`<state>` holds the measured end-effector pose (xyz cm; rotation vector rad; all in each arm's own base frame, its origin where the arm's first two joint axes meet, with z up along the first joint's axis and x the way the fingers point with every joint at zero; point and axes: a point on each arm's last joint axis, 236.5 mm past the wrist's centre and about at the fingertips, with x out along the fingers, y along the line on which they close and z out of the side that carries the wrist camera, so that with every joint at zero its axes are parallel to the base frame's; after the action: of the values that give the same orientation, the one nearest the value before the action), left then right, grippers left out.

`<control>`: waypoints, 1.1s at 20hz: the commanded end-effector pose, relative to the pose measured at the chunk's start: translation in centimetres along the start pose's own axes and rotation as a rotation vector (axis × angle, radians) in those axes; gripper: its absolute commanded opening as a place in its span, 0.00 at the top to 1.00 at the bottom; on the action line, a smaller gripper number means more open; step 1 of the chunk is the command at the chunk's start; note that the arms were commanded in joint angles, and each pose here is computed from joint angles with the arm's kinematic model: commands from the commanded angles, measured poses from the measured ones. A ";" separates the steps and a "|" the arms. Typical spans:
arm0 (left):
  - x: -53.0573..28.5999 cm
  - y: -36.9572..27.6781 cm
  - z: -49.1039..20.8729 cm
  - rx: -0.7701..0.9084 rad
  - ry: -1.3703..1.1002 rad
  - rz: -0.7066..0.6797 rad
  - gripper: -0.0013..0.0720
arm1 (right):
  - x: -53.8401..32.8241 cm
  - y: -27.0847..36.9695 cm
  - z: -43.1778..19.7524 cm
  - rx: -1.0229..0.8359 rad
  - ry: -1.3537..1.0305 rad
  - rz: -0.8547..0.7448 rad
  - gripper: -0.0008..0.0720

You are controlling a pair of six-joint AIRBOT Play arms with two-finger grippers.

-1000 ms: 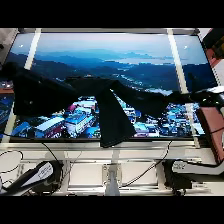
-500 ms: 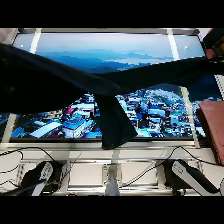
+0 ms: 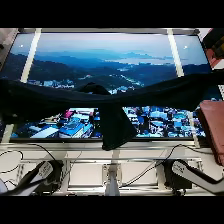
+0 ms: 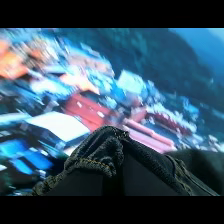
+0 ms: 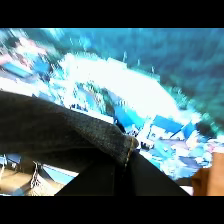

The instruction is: Fold the clothes and pants, and hang the long-sleeved shirts on hangers.

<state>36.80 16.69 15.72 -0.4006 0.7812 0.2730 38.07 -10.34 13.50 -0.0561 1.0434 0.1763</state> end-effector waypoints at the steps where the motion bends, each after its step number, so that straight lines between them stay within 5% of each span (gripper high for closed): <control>1: 7.6 -2.6 -2.5 -0.181 0.175 -0.227 0.89 | 7.2 -0.4 -2.6 0.074 0.162 0.135 0.97; 6: 14.0 -4.6 1.4 -0.403 0.039 -0.422 0.90 | 15.1 -0.4 -2.5 0.236 0.175 0.269 0.97; 10: 13.9 -3.6 7.8 -0.461 -0.246 -0.423 0.89 | 16.7 -3.6 4.6 0.401 -0.128 0.193 0.97; 15: 15.7 -0.8 10.2 -0.511 -0.399 -0.296 0.89 | 15.7 -7.8 12.7 0.647 -0.512 0.133 0.97; 22: 24.8 -1.9 5.0 -0.481 -0.322 -0.167 0.89 | 21.2 -5.8 15.6 0.638 -0.606 0.016 0.97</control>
<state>56.68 19.16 4.32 -0.8745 0.3521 0.2796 60.63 -11.45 3.04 0.5666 0.5510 -0.0493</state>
